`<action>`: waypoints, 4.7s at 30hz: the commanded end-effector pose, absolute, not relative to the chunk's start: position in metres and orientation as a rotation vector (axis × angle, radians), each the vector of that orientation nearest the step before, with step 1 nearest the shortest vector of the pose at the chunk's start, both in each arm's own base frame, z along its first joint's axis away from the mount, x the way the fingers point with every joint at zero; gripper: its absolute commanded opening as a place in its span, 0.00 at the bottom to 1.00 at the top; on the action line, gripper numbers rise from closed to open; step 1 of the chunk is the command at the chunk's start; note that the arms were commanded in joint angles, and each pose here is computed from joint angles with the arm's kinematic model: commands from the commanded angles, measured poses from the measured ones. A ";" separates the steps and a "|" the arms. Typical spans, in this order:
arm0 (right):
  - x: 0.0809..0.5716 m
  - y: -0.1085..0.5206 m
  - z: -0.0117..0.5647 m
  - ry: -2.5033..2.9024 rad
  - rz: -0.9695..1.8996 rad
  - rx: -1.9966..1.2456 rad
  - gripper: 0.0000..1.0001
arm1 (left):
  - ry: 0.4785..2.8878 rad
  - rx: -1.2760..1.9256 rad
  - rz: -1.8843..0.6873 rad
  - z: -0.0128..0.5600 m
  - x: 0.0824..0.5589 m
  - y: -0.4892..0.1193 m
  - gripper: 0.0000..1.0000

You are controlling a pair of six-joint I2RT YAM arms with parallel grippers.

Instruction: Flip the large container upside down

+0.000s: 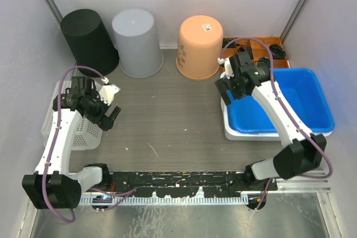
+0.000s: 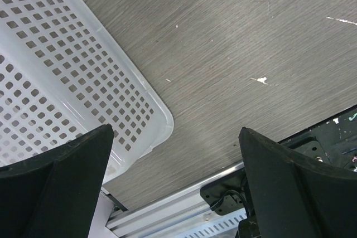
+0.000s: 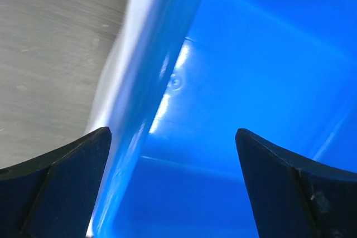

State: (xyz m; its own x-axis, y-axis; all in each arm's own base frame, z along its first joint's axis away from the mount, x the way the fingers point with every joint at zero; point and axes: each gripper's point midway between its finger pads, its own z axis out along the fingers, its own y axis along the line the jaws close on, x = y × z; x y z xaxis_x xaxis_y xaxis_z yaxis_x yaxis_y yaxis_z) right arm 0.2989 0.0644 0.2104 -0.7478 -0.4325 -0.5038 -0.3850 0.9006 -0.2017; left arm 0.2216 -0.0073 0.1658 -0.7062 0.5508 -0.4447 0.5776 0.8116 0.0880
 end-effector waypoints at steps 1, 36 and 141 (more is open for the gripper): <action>0.330 0.034 0.238 2.399 -0.434 -0.434 0.98 | 2.524 0.808 -0.067 0.166 0.219 -0.006 0.99; 0.313 0.063 0.197 2.556 -0.136 -0.754 0.01 | 2.550 0.850 -0.010 0.152 0.211 0.003 0.98; 0.256 0.025 0.245 2.587 0.008 -0.755 0.01 | 2.511 0.760 0.036 0.188 0.199 0.005 0.97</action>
State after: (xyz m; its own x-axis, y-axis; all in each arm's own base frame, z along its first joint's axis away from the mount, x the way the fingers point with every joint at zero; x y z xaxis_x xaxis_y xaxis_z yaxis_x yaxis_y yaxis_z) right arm 0.2574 0.0615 0.1951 -0.8201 -0.4343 -0.3727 -0.4865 0.8720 0.0546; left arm 0.1917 0.0028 0.1684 -0.7393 0.5187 -0.4294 0.5174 0.8457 0.1308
